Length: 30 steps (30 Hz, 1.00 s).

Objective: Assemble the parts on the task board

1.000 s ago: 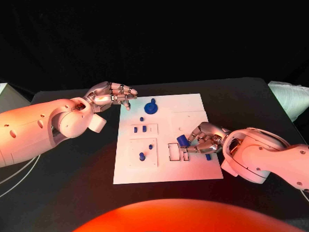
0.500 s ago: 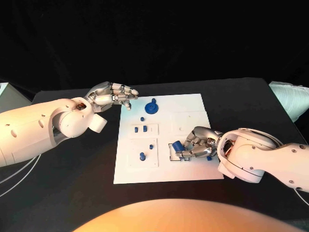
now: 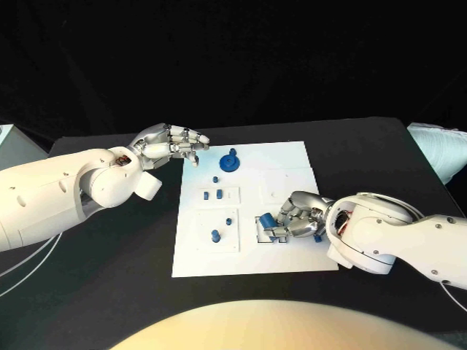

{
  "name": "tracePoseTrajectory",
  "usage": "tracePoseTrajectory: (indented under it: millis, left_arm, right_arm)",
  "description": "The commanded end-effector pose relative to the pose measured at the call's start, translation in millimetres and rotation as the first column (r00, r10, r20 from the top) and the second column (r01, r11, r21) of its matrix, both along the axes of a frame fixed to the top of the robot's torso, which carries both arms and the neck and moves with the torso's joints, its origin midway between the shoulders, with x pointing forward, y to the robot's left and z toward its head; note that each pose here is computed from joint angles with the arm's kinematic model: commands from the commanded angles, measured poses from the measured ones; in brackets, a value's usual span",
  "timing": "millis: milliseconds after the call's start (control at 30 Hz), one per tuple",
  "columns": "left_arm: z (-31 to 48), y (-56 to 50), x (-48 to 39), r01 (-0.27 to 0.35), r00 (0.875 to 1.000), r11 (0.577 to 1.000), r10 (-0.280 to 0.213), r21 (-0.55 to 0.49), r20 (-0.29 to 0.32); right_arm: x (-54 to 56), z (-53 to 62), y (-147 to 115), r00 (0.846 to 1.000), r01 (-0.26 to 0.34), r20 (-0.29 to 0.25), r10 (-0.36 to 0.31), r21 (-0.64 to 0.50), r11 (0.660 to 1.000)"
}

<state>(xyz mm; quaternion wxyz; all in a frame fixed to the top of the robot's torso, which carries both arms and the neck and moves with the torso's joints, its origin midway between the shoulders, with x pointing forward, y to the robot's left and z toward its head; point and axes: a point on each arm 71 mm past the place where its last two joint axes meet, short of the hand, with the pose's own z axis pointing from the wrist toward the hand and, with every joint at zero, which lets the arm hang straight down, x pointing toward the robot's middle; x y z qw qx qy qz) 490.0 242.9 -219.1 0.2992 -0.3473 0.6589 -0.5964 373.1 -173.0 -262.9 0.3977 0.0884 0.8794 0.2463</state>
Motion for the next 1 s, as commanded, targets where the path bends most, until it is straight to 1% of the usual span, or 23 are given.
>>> tracePoseTrajectory:
  millis: [33,300,700,900,1000]
  left_arm:
    - [0.6,-2.4,-0.8,0.018,1.000,1.000,-0.018,-0.015,-0.003]
    - [0.5,-2.2,-0.7,0.017,1.000,1.000,-0.017,-0.014,-0.004]
    - [0.1,-2.1,-0.5,0.018,1.000,1.000,-0.018,-0.013,-0.006]
    - [0.0,-1.9,-0.5,0.017,1.000,1.000,-0.017,-0.012,-0.007]
    - [-0.1,-1.7,-0.5,0.017,1.000,1.000,-0.017,-0.012,-0.007]
  right_arm:
    - [1.5,-0.7,1.8,1.000,-0.011,0.018,0.011,-0.013,1.000]
    - [3.9,-0.1,5.8,0.998,-0.011,0.060,0.011,-0.012,1.000]
    - [2.7,0.2,7.2,0.997,-0.037,0.072,0.038,-0.022,0.999]
    - [1.8,1.7,6.2,0.995,-0.043,0.092,0.045,-0.015,0.999]
    - [0.5,3.9,5.3,0.992,-0.061,0.110,0.060,0.010,0.998]
